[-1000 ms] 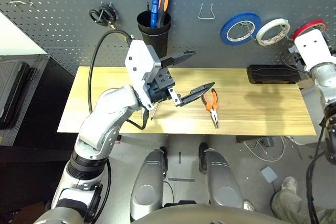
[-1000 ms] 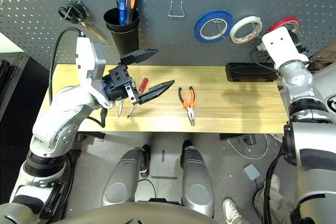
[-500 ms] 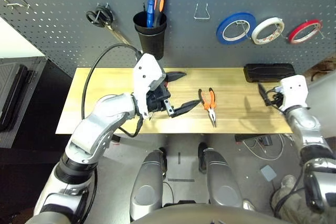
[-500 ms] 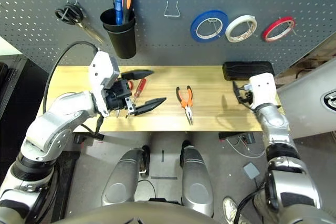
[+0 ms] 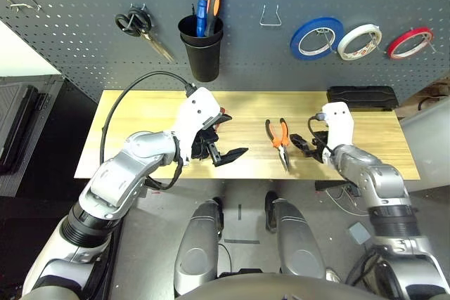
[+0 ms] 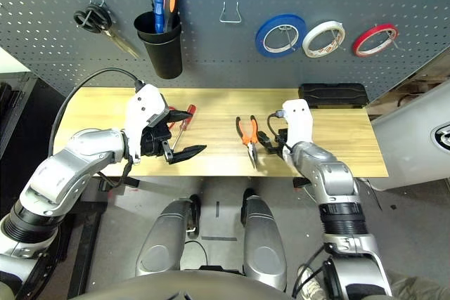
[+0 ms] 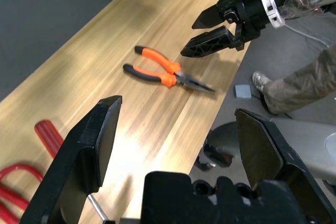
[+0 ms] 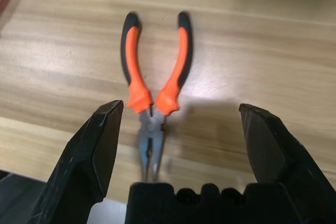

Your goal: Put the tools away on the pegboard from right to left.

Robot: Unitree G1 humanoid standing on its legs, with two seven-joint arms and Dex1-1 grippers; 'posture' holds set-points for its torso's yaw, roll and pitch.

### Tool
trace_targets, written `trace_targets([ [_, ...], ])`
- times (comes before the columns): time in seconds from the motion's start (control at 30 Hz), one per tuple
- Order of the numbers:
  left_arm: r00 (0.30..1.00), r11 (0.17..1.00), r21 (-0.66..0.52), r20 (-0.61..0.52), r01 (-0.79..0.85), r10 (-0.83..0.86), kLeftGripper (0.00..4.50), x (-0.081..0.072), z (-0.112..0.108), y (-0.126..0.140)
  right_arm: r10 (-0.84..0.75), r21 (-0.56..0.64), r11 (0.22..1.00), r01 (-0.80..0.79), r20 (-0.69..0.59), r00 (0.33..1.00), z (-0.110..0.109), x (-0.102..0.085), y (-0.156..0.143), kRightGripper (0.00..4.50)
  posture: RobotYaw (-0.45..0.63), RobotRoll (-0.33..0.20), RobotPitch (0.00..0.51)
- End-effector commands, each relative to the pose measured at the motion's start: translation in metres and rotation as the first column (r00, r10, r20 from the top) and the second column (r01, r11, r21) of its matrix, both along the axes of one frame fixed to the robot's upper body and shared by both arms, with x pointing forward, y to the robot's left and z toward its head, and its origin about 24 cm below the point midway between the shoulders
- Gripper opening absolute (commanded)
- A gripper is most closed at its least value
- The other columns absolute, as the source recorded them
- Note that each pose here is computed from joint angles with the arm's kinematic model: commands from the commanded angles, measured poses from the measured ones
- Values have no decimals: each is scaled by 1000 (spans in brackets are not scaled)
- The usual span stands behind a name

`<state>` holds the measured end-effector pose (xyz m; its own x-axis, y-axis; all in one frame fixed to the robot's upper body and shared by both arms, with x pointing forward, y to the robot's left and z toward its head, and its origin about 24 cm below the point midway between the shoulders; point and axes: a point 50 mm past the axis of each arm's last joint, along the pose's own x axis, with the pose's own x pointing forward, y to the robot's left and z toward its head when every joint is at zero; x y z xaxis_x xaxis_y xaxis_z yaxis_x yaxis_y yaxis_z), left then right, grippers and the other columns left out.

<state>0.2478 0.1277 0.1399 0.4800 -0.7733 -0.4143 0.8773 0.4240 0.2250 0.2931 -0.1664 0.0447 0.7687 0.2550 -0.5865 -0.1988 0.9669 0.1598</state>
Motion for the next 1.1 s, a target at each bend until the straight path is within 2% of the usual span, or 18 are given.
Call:
trace_targets([
  [0.03, 999, 999, 39, -35, -1, 2, 4500, -4, -9, 3, -21, -36, 999, 18, -93, 995, -8, 6, 3, 4435, 147, 0, 250],
  [0.33, 999, 998, 58, -46, -22, 25, 4500, -6, -9, 7, 18, -147, 987, -59, -270, 963, -28, 34, 19, 4435, 183, 0, 274],
  [0.63, 998, 997, 62, -41, -39, 42, 4500, -7, -8, 7, 16, -179, 981, -80, -331, 944, -45, 40, 37, 4435, 209, 0, 276],
  [0.73, 998, 997, 61, -39, -46, 48, 4500, -7, -7, 7, -8, -195, 979, -64, -346, 938, -49, 40, 37, 3829, 214, 0, 277],
  [0.87, 998, 997, 63, -38, -54, 56, 4500, -7, -7, 7, -28, -200, 979, -42, -336, 941, -50, 41, 33, 2450, 217, 0, 277],
  [0.9, 998, 997, 63, -38, -54, 57, 4500, -7, -7, 7, -28, -200, 979, -41, -329, 944, -50, 42, 32, 2237, 215, 0, 275],
  [1.1, 999, 998, 48, -14, -42, 42, 4500, -5, -3, 5, 33, -226, 972, -70, -164, 986, -34, 52, 23, 2234, 211, 0, 270],
])
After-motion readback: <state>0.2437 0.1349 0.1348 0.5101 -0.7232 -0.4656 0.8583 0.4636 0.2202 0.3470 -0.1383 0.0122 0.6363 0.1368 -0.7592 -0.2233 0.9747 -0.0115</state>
